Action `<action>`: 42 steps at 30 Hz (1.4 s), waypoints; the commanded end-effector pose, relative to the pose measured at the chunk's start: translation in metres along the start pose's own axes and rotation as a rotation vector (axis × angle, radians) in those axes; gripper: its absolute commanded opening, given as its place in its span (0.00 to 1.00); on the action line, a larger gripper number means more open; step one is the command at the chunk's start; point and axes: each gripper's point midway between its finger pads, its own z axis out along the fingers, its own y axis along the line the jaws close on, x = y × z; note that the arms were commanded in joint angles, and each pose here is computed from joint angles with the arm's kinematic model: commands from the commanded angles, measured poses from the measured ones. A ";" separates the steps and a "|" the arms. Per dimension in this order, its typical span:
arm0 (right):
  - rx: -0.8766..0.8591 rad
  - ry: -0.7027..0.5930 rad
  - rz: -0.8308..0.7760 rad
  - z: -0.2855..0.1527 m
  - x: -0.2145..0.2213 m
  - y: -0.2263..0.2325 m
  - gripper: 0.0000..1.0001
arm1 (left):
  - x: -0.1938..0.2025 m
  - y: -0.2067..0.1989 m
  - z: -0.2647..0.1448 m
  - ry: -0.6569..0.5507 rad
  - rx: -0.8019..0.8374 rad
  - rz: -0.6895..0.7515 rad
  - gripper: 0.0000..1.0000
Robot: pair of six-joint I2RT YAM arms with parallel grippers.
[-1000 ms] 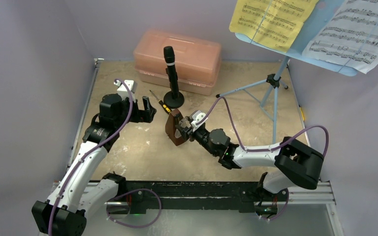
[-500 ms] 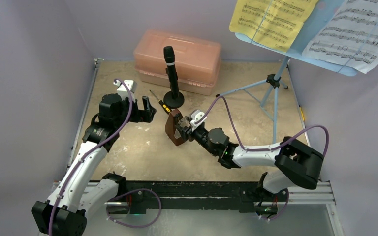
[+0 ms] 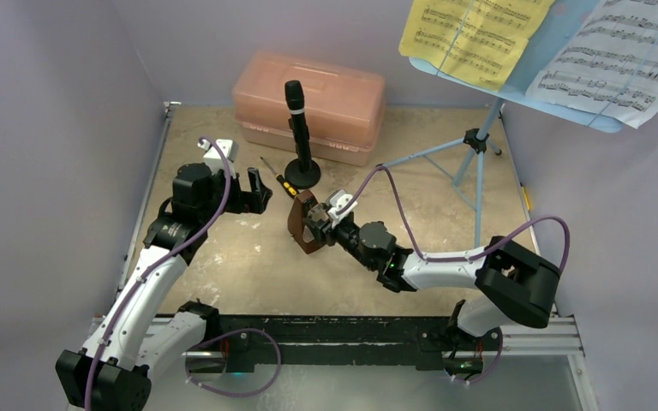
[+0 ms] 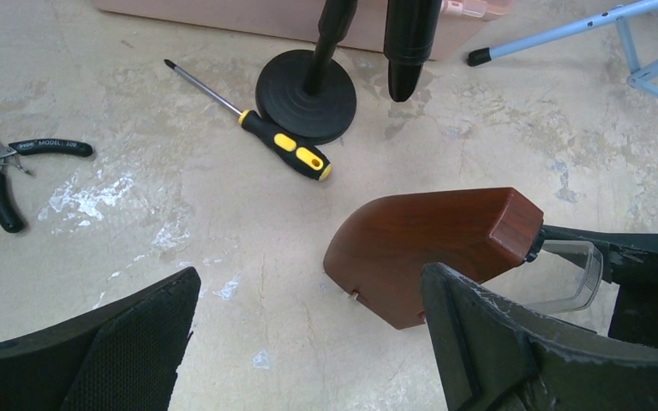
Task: Pack up the instrument practice props
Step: Close the cover of the metronome.
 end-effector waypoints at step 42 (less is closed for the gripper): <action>0.008 -0.008 -0.047 0.007 -0.018 -0.001 0.07 | -0.019 -0.010 -0.007 -0.061 0.049 0.000 0.99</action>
